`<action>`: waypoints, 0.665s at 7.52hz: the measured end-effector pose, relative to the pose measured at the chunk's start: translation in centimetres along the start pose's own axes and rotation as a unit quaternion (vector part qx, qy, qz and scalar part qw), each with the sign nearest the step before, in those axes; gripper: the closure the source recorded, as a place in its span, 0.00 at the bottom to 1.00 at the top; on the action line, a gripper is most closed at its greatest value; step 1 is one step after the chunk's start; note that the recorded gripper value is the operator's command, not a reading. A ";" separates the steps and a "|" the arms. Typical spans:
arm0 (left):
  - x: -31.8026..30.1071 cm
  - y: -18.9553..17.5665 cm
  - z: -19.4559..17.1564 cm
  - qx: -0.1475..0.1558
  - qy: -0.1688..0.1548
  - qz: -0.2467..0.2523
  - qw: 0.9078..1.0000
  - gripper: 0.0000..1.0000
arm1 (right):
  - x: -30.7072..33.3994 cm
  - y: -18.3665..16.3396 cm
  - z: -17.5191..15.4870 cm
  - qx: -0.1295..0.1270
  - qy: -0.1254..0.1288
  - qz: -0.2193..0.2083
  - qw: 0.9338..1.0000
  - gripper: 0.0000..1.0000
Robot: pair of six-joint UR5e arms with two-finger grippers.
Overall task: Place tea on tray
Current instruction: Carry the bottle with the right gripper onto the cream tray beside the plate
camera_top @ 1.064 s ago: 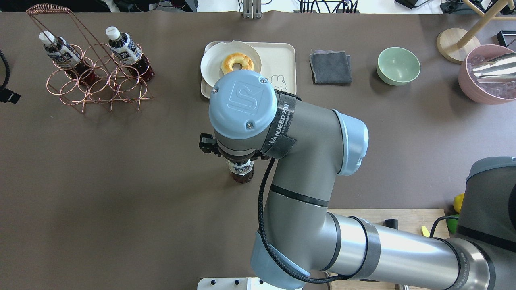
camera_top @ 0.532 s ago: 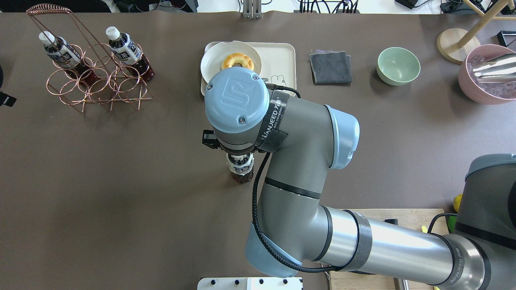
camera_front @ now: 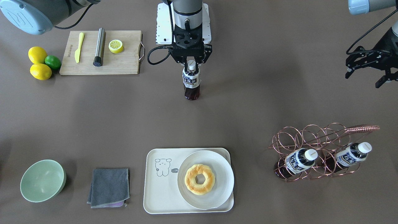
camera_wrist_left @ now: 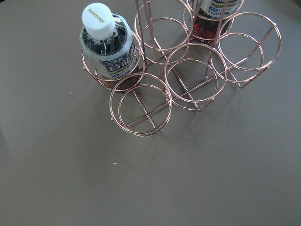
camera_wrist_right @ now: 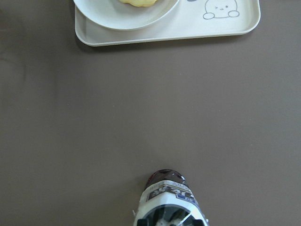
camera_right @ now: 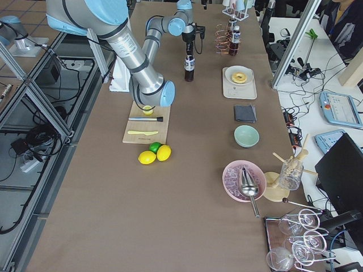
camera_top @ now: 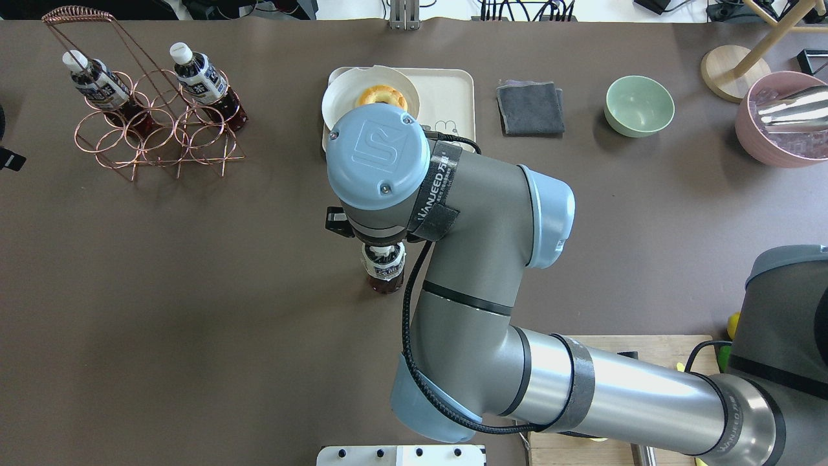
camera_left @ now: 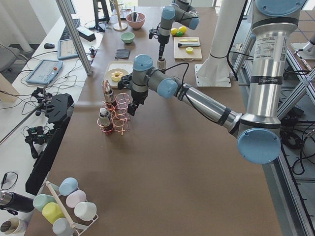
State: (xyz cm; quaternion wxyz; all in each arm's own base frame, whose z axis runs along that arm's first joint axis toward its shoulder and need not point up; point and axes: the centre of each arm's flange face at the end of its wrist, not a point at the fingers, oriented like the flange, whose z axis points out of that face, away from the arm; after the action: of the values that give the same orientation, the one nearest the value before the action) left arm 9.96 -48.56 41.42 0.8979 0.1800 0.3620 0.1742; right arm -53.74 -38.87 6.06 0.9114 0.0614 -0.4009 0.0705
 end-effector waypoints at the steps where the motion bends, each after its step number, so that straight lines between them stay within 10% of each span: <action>1: -0.1 0.0 -0.1 0.000 0.000 -0.001 1.000 0.04 | 0.0 -0.6 -0.5 0.003 -0.003 0.003 1.000 1.00; 5: -6.7 5.8 -2.9 0.005 0.012 -0.023 1.000 0.04 | 2.8 -10.0 -4.4 0.028 0.015 0.007 0.999 1.00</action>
State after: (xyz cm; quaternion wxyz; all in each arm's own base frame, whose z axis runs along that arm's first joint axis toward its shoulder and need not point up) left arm 2.29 -45.89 45.94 0.8964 0.1745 0.3773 0.1535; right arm -46.89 -47.73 4.58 0.9148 0.0828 -0.3853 0.0886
